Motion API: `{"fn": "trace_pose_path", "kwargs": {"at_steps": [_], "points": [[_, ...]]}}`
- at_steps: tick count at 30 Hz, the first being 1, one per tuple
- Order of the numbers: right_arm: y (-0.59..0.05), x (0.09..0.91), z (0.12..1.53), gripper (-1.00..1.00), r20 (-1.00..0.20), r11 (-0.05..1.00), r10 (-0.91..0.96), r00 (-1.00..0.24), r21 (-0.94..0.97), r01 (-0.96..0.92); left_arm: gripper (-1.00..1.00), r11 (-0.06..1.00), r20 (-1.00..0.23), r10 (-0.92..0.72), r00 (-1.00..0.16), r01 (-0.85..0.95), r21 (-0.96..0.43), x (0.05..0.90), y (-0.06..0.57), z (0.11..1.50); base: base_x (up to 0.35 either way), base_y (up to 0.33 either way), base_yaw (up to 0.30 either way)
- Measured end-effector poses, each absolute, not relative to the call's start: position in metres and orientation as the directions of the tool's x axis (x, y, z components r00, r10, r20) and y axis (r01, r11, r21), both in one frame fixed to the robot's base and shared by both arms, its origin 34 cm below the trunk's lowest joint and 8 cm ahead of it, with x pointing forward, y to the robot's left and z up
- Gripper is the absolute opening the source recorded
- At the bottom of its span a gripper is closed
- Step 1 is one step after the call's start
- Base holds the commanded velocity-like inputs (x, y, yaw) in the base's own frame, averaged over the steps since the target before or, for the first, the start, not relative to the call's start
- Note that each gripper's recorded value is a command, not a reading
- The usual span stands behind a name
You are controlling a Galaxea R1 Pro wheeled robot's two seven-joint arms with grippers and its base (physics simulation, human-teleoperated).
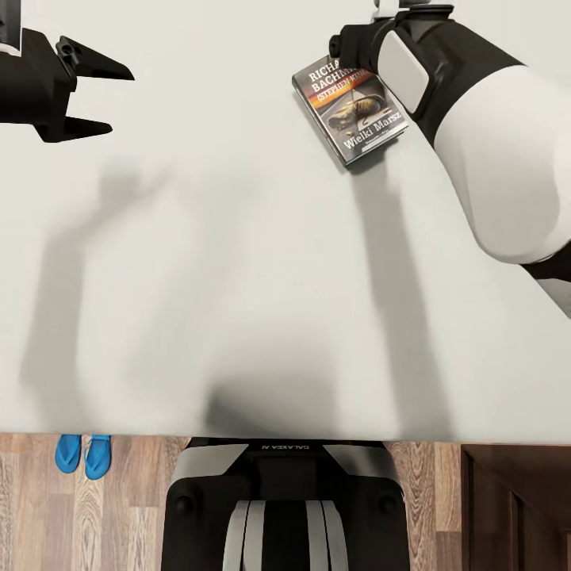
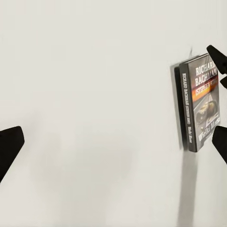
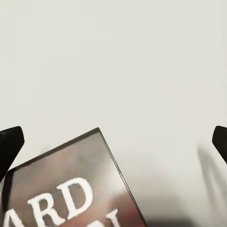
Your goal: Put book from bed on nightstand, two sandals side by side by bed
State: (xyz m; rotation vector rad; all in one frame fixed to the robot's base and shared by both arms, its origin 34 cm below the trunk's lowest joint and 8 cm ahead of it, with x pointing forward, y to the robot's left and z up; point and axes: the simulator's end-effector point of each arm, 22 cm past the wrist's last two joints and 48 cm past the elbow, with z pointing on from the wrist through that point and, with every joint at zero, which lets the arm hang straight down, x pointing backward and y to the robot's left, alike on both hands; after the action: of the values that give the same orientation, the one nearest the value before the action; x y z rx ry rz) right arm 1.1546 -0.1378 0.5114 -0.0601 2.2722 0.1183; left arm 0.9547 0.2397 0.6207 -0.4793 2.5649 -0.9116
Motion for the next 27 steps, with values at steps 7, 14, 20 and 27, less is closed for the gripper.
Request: {"fn": "trace_pose_path", "kwargs": {"at_steps": [7, 14, 20, 27], "points": [[-0.1379, 1.1546, 0.5109, 1.0, -0.762, 0.994, -0.003, -0.647, 0.066, -0.082, 1.0, 0.733, -0.232, -0.432, -0.872, -0.189, -0.654, 0.9547, 0.2401, 0.6203, -0.12, 0.0, 0.0], [-0.1385, 1.1548, 0.5114, 1.0, -0.763, 0.995, -0.004, -0.646, 0.064, -0.082, 1.0, 0.732, -0.232, -0.433, -0.871, -0.19, -0.655, 0.955, 0.2403, 0.6209, -0.154, 0.0, 0.0], [-0.1389, 1.1548, 0.5115, 1.0, -0.763, 0.995, -0.004, -0.646, 0.064, -0.082, 1.0, 0.731, -0.232, -0.435, -0.87, -0.19, -0.655, 0.9551, 0.2403, 0.6213, -0.035, 0.0, 0.0], [-0.1392, 1.1549, 0.5114, 1.0, -0.763, 0.995, -0.003, -0.646, 0.065, -0.081, 1.0, 0.731, -0.232, -0.435, -0.87, -0.191, -0.656, 0.9552, 0.2402, 0.6211, -0.037, 0.0, 0.0]]}}
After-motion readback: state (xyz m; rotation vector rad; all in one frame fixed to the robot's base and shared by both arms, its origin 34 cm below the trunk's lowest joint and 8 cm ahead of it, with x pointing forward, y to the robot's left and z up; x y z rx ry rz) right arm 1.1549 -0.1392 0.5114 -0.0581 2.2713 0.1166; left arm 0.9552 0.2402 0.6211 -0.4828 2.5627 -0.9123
